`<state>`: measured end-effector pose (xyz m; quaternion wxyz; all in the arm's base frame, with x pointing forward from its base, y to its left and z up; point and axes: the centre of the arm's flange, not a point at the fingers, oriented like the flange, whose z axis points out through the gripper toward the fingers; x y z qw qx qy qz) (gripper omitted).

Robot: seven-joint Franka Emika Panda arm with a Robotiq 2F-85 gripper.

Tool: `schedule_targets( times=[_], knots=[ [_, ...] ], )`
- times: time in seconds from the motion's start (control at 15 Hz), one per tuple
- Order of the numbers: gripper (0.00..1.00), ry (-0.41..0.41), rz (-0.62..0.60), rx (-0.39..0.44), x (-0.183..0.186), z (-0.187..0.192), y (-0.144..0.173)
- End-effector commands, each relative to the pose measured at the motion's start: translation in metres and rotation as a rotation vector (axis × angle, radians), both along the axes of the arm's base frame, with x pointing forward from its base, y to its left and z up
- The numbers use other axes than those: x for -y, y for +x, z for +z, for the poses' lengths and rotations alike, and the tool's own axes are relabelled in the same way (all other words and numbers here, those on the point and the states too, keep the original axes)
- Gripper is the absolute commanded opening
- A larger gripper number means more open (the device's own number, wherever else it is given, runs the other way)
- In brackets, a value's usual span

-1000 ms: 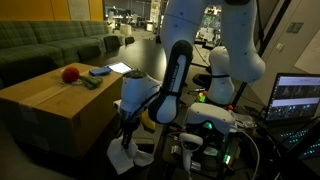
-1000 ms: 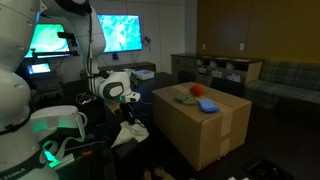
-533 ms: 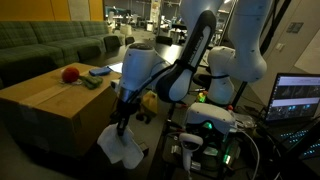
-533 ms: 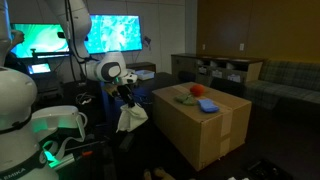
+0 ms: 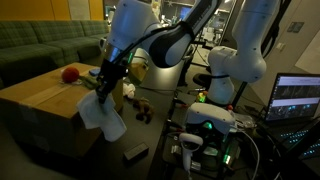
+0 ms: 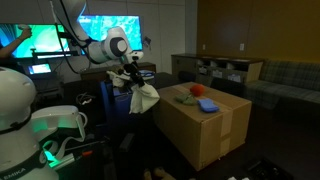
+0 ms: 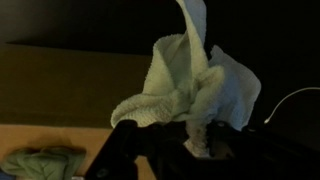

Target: Swap the things on the box with the things on the table

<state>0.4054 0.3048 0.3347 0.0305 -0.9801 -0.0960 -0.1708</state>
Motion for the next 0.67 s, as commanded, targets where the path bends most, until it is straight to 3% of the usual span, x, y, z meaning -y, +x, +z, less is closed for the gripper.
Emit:
schedule_targets(
  times=[0.0, 0.33, 0.6],
  knots=[
    [0.03, 0.010, -0.028, 0.054, 0.000, 0.051, 0.031],
    [0.03, 0.025, -0.007, 0.120, 0.016, 0.094, 0.088],
    [0.03, 0.035, 0.018, 0.151, 0.032, 0.108, 0.128]
  ],
)
